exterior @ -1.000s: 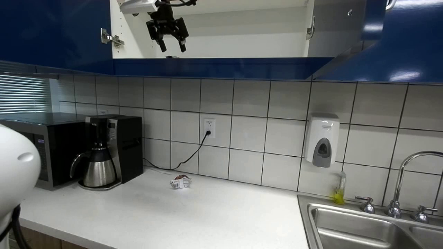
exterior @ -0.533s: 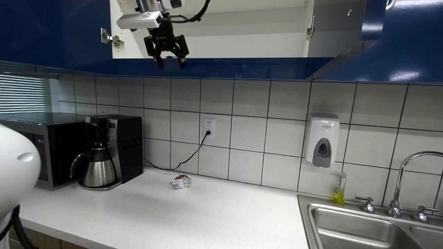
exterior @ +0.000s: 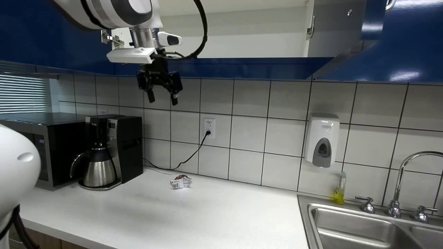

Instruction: Move the granola bar to the bottom shelf of the cabinet

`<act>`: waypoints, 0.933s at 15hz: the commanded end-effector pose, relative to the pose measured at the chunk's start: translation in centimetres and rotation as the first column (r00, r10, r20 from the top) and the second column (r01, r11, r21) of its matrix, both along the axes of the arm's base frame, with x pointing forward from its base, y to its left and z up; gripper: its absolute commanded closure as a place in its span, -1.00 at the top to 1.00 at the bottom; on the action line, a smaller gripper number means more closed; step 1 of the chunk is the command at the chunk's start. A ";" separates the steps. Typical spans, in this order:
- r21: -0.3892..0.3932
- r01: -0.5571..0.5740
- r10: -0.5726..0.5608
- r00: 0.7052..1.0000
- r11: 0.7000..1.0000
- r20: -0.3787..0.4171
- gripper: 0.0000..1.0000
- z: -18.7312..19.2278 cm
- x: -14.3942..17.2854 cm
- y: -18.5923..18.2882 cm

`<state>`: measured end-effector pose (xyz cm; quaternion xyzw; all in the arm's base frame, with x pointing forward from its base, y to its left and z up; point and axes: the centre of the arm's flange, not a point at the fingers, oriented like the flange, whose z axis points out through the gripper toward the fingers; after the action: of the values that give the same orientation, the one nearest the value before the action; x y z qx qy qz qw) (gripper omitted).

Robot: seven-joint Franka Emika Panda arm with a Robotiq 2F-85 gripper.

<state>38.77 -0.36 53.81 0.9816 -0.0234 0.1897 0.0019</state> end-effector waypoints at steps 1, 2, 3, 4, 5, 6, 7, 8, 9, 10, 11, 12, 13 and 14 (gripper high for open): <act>-0.017 -0.013 0.013 0.999 1.000 -0.036 1.00 -4.3 -2.1 0.0; -0.018 -0.020 0.019 0.998 1.000 -0.064 1.00 -5.5 -2.3 0.0; -0.023 -0.023 0.021 0.996 0.999 -0.092 1.00 -6.7 -2.5 0.1; -0.029 -0.021 0.017 0.993 0.999 -0.114 1.00 -8.0 -2.7 0.2; -0.032 -0.024 0.020 0.990 0.999 -0.138 1.00 -9.0 -3.0 0.2; -0.032 -0.038 0.033 0.987 0.999 -0.154 1.00 -10.1 -3.1 0.3; -0.039 -0.030 0.023 0.985 0.999 -0.171 1.00 -11.3 -3.0 0.4; -0.047 -0.030 0.020 0.980 0.998 -0.197 1.00 -12.6 -2.5 0.5; -0.012 -0.017 0.014 0.982 1.000 -0.187 1.00 -10.2 -2.5 0.4; -0.015 -0.020 0.016 0.979 1.000 -0.201 1.00 -11.2 -2.5 0.5; -0.016 -0.022 0.018 0.977 1.000 -0.211 1.00 -11.9 -2.5 0.5; -0.018 -0.023 0.019 0.976 1.000 -0.215 1.00 -12.2 -2.4 0.6; -0.018 -0.024 0.020 0.976 1.000 -0.217 1.00 -12.3 -2.4 0.6; -0.018 -0.024 0.020 0.976 1.000 -0.217 1.00 -12.3 -2.4 0.6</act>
<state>36.37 0.25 41.47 0.9965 -0.0101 0.0819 0.0125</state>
